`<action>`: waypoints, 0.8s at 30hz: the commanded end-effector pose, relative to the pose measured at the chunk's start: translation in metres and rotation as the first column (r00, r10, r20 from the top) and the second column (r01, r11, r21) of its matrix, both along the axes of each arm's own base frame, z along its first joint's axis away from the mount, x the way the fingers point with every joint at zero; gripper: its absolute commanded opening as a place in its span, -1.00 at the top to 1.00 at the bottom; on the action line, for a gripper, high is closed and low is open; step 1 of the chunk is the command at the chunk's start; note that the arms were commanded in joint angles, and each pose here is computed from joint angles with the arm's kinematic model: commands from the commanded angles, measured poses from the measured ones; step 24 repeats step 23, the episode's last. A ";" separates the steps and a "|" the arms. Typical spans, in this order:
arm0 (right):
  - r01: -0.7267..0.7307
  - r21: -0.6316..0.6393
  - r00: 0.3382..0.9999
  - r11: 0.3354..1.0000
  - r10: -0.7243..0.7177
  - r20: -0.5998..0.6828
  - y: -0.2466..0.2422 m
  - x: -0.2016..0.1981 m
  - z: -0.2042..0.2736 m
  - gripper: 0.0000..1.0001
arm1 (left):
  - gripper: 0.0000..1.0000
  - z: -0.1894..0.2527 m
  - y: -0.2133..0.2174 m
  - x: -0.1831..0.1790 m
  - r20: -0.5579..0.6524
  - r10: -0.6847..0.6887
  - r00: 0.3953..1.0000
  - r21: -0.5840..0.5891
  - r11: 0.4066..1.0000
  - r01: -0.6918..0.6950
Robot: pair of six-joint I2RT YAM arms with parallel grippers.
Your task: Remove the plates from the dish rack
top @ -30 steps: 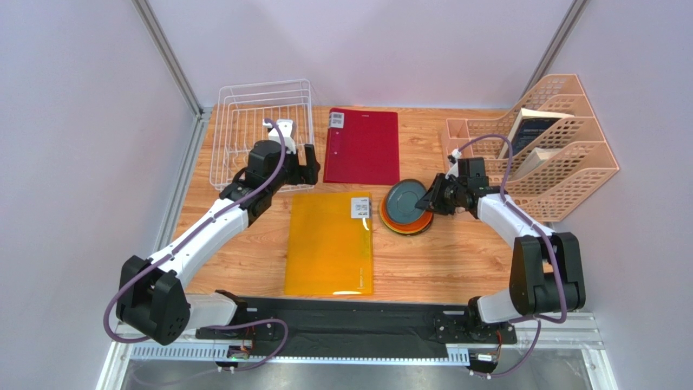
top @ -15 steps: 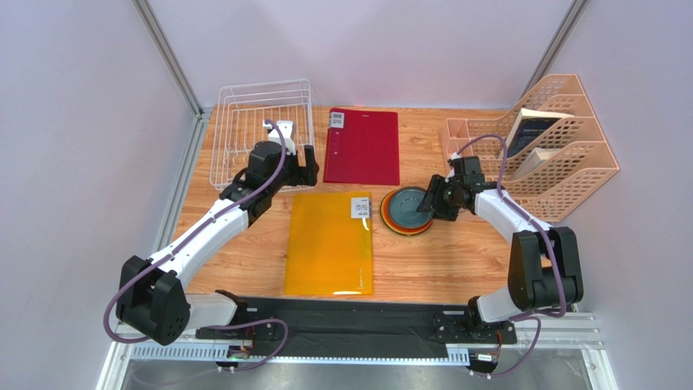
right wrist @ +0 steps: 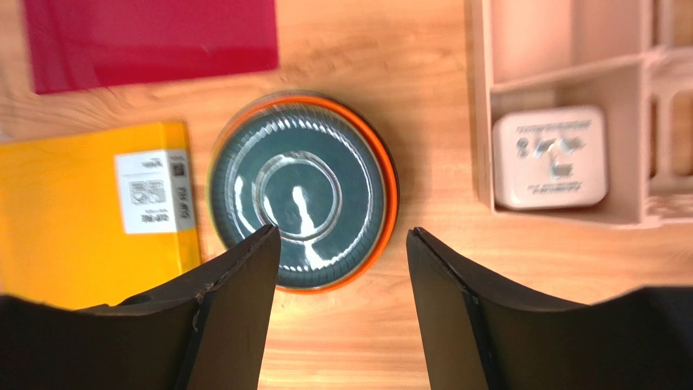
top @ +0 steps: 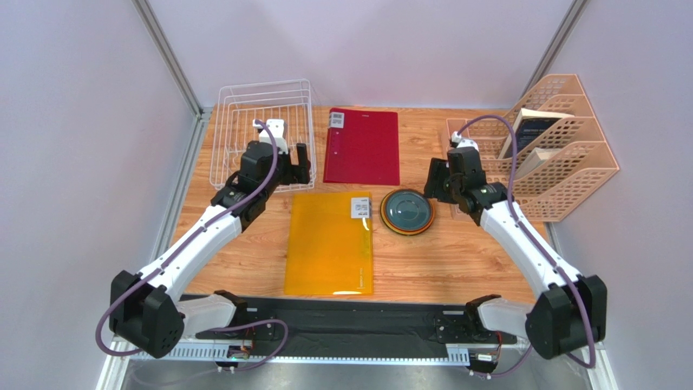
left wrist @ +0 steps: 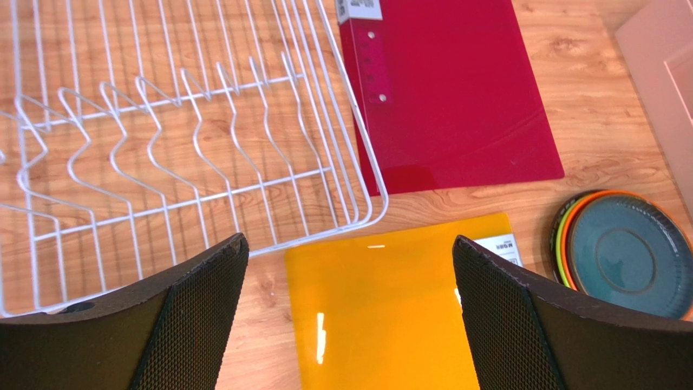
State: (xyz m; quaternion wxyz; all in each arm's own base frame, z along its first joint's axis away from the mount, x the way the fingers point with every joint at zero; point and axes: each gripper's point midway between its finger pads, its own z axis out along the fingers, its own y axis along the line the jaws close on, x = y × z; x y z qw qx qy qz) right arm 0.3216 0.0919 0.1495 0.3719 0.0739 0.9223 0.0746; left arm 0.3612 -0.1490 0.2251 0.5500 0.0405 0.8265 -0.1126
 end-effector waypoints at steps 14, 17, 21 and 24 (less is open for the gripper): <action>-0.046 -0.036 0.867 0.998 0.058 0.494 0.004 0.037 0.127 -0.28 | -0.99 0.064 0.018 -0.013 0.173 0.016 0.985 0.015 1.000 -0.019; -0.049 -0.034 0.865 0.998 0.060 0.498 0.005 0.037 0.128 -0.29 | -0.99 0.069 0.021 -0.014 0.186 0.022 0.982 0.019 1.000 -0.025; -0.052 -0.038 0.862 0.998 0.064 0.503 0.004 0.038 0.128 -0.29 | -0.99 0.073 0.022 -0.014 0.193 0.026 0.981 0.021 0.999 -0.031; -0.055 -0.042 0.862 0.998 0.069 0.502 0.005 0.038 0.128 -0.29 | -0.99 0.075 0.023 -0.015 0.199 0.029 0.980 0.020 0.999 -0.034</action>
